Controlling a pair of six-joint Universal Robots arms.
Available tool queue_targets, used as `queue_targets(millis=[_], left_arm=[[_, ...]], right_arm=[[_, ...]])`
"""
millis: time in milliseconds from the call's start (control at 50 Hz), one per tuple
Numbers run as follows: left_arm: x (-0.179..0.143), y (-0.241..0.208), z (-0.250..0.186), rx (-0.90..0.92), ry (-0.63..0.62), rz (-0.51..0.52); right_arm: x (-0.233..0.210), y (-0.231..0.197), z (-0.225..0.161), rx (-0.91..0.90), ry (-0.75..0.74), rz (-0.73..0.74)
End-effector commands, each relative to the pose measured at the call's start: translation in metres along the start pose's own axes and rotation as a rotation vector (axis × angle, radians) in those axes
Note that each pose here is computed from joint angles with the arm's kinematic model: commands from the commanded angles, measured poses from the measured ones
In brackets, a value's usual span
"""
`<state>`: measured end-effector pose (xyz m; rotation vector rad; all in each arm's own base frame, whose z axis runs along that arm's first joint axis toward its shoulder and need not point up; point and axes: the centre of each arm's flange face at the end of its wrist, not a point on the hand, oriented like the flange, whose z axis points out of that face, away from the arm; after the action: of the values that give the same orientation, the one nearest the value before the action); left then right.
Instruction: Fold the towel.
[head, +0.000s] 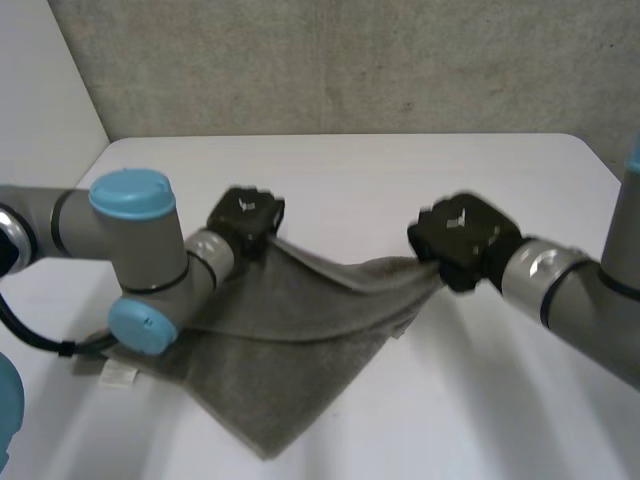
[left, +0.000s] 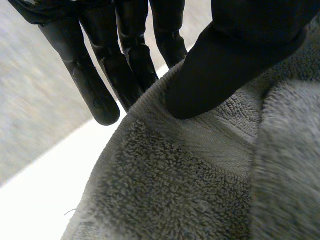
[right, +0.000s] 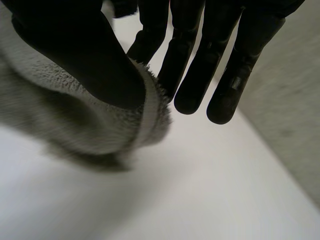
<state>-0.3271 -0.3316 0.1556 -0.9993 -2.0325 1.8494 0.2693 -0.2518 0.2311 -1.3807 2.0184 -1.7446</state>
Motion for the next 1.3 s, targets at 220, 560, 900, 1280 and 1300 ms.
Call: queue_targets(millis=[220,560,900,1280,1300], left_arm=[[-0.09,-0.217,-0.018,0.674,-0.452,-0.049],[-0.015,-0.025,-0.087,-0.11,-0.251,-0.114],[-0.002,0.003,-0.114,-0.206,-0.225,-0.109],[-0.025,-0.031,-0.123,-0.101,-0.291,-0.124],[-0.025,-0.031,-0.123,-0.101,-0.291,-0.124]], right_arm=[[0.123,-0.125,0.008,0.799,0.679,0.099],[0.011,0.02,0.025,0.027,0.133,0.104],[-0.021,0.068,0.017,-0.194,0.012,0.176],[0.052,0.099,0.025,-0.133,0.269,0.404],[0.06,0.102,0.027,-0.136,0.279,0.407]])
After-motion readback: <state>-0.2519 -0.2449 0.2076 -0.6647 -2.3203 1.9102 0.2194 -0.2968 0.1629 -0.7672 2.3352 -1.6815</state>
